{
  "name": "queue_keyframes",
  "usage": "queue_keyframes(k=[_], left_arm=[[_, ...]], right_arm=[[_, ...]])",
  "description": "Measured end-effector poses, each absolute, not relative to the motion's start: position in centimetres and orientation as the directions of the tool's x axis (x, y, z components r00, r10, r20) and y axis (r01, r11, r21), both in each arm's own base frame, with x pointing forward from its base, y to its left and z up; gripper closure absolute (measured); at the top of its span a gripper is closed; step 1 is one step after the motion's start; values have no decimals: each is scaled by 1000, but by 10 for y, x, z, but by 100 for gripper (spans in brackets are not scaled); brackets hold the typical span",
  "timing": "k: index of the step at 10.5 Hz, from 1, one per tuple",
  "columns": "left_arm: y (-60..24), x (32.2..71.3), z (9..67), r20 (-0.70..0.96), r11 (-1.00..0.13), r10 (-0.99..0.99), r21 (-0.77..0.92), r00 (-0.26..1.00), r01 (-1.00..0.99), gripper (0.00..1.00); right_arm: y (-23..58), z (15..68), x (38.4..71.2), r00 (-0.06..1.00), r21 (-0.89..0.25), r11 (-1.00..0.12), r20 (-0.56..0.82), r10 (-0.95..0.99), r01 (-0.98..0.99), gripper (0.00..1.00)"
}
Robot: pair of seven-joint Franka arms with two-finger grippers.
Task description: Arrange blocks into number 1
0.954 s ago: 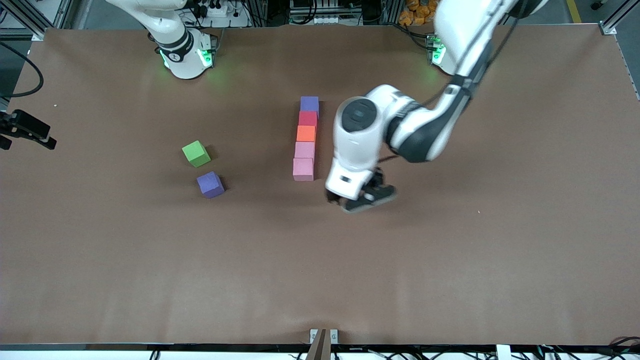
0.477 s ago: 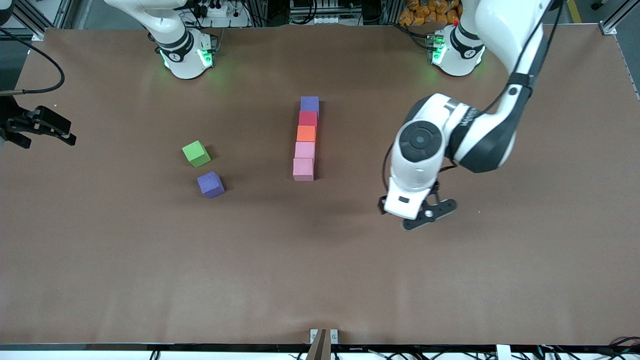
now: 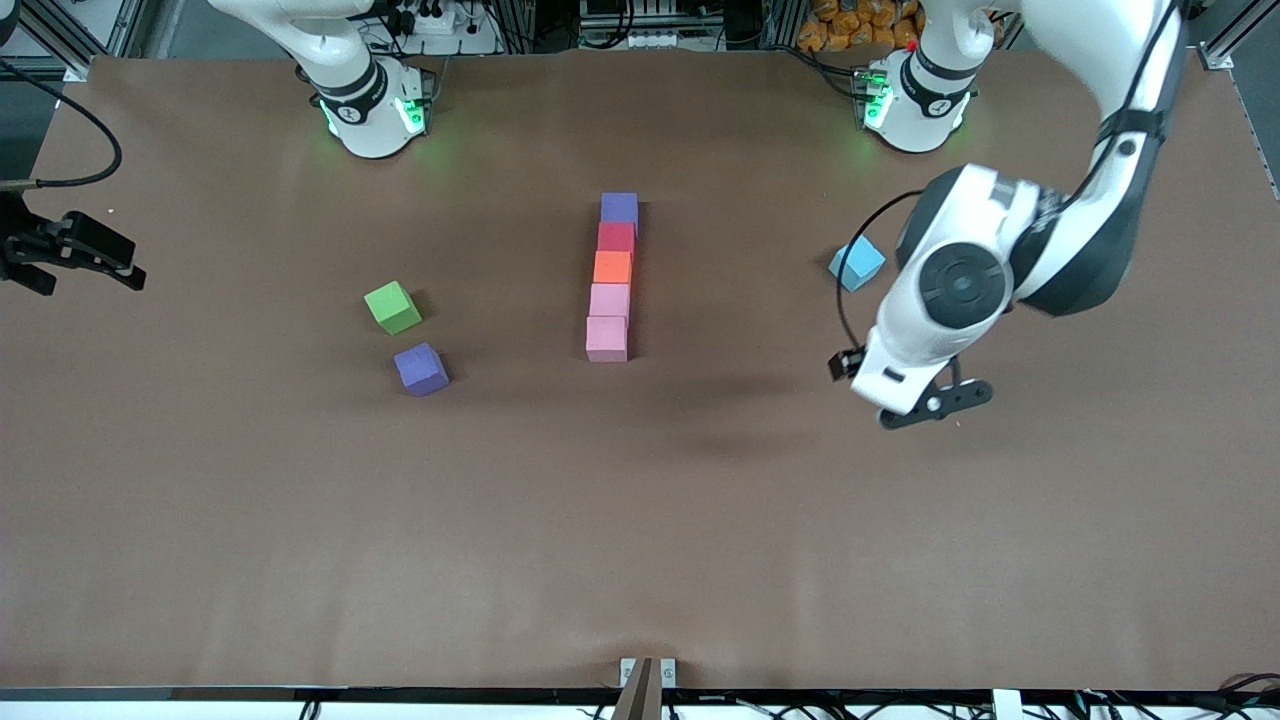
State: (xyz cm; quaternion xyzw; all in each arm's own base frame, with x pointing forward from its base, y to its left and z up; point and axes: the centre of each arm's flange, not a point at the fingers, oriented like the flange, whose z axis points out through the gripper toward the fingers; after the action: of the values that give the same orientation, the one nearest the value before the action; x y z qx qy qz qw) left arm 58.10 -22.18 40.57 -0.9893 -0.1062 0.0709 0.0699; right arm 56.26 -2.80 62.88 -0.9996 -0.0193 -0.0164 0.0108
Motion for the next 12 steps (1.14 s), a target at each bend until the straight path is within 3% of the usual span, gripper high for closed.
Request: queue_keyframes(k=[5, 12], left_arm=[[-131, 591, 523, 22, -991, 128, -23, 991, 129, 0], [-129, 566, 625, 29, -1000, -15, -23, 999, -14, 0]], right_arm=[[-24, 628, 562, 999, -22, -999, 27, 45, 45, 0], [-24, 629, 562, 999, -22, -999, 27, 46, 46, 0]])
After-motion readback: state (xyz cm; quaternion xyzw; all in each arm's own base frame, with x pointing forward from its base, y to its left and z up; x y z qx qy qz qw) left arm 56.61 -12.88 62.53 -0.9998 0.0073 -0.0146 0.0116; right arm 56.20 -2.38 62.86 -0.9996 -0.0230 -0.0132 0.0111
